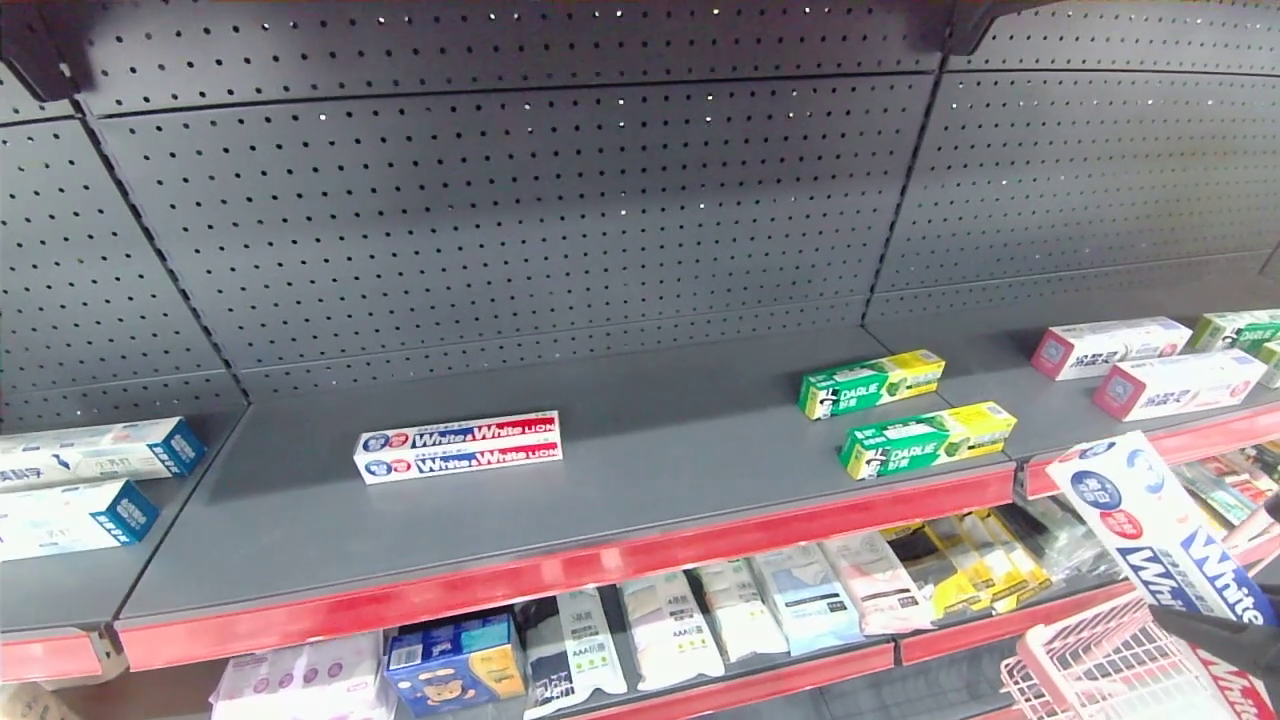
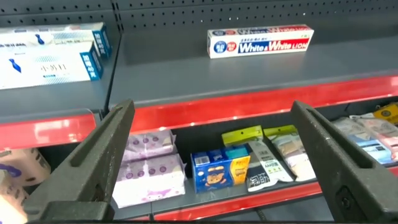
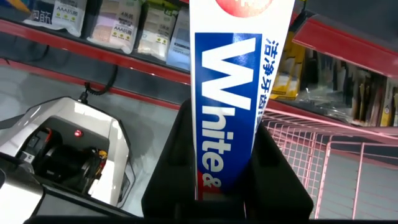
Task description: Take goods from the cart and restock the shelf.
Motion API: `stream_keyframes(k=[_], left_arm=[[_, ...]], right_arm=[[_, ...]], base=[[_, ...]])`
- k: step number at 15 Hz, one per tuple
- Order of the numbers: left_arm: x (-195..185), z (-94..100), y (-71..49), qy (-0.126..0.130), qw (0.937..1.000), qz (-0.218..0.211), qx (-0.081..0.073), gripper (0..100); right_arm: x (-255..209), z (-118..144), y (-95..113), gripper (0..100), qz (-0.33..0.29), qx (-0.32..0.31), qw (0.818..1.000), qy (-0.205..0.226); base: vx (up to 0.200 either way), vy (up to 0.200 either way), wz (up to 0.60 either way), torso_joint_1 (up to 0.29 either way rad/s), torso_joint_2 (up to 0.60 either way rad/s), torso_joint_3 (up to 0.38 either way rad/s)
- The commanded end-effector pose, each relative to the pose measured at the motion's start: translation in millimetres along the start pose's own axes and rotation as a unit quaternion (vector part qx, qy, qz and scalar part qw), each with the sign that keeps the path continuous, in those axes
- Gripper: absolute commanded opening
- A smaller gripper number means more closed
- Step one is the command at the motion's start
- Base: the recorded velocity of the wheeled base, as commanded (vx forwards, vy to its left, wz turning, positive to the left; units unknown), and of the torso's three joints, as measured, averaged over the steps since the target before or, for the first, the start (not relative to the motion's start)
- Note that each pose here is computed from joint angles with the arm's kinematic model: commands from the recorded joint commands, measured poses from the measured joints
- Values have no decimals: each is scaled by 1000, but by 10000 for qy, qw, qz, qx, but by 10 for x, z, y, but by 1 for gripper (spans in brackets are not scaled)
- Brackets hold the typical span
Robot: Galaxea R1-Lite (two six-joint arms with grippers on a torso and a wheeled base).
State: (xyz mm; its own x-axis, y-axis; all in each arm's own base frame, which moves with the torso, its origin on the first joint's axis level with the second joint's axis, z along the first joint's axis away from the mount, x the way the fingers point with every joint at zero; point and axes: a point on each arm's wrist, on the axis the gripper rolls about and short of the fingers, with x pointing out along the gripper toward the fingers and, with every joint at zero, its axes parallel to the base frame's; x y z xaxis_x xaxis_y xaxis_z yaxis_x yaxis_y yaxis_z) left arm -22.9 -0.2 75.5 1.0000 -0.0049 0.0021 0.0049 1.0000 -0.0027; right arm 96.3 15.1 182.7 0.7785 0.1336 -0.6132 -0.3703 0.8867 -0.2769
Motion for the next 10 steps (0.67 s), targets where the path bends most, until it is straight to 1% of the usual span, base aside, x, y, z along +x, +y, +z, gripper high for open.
stream_keyframes(k=[1, 4, 5, 10], left_arm=[[1, 1, 0, 3, 10000, 1, -2, 100], [1, 1, 0, 3, 10000, 1, -2, 100], [1, 1, 0, 3, 10000, 1, -2, 100], [1, 1, 0, 3, 10000, 1, -2, 100]], right_arm=[[5, 1, 0, 0, 8, -7, 10000, 10], [4, -1, 1, 0, 5, -22, 10000, 3], [1, -3, 2, 0, -2, -22, 10000, 6], [-12, 3, -7, 0, -113, -133, 9998, -7]], base=[[0, 0, 0, 178, -344, -183], [0, 0, 0, 167, -349, -180], [0, 0, 0, 76, -144, -51], [0, 0, 0, 0, 0, 0]])
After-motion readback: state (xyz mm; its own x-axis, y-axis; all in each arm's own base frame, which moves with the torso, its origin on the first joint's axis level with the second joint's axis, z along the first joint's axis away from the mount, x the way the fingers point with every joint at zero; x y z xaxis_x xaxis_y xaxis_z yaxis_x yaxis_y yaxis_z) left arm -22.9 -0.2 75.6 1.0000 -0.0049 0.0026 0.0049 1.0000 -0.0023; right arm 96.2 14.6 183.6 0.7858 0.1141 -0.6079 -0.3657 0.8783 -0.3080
